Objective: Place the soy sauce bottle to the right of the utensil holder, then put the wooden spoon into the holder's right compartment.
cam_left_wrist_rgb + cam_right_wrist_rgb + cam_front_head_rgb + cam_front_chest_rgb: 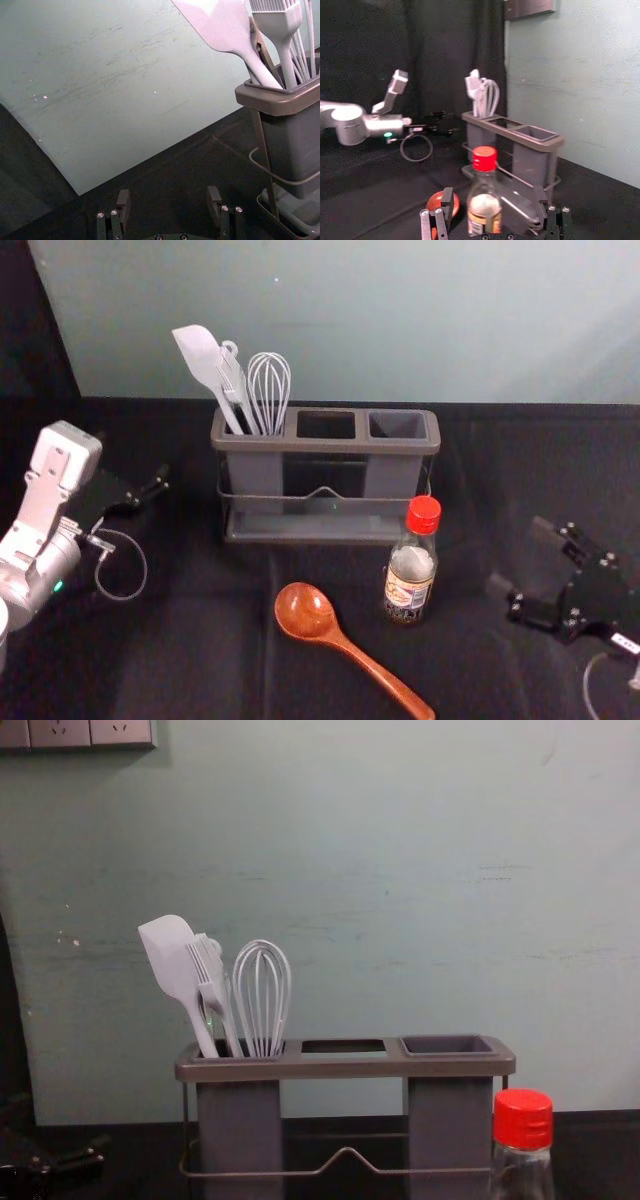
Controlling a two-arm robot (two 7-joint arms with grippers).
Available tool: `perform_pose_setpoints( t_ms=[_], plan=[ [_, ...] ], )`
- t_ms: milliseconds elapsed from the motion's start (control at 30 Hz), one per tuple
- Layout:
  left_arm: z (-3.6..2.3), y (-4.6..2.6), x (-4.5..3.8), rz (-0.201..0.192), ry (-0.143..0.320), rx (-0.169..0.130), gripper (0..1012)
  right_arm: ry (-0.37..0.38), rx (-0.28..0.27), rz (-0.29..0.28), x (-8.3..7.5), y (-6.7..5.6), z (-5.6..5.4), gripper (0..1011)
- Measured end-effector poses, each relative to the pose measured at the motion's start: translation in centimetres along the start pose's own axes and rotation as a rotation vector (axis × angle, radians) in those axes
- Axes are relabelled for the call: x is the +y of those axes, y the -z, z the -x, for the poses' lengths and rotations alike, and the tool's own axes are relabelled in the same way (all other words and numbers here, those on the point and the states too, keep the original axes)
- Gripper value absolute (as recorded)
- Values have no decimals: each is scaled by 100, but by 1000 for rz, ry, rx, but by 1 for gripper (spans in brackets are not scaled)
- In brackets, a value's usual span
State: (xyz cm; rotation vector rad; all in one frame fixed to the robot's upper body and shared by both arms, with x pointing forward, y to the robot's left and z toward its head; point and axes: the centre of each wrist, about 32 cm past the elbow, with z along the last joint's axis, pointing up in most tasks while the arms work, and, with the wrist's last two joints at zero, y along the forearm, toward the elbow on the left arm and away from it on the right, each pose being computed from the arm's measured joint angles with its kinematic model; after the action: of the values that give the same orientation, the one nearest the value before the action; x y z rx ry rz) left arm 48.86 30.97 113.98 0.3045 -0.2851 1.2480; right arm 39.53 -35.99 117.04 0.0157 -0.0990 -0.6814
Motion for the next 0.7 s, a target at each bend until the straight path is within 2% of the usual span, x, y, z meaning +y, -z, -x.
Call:
perform_pose_setpoints(
  t_ms=[167, 400, 700],
  plan=[
    [0, 0, 0, 0, 0, 0, 1005, -62, -19, 29, 136, -13, -8, 1003],
    [0, 0, 0, 0, 0, 0, 1005, -96, -39, 68, 352, -54, -12, 1002],
    [0, 0, 0, 0, 0, 0, 1005, -64, -3, 65, 610, -31, -13, 1003]
  ],
)
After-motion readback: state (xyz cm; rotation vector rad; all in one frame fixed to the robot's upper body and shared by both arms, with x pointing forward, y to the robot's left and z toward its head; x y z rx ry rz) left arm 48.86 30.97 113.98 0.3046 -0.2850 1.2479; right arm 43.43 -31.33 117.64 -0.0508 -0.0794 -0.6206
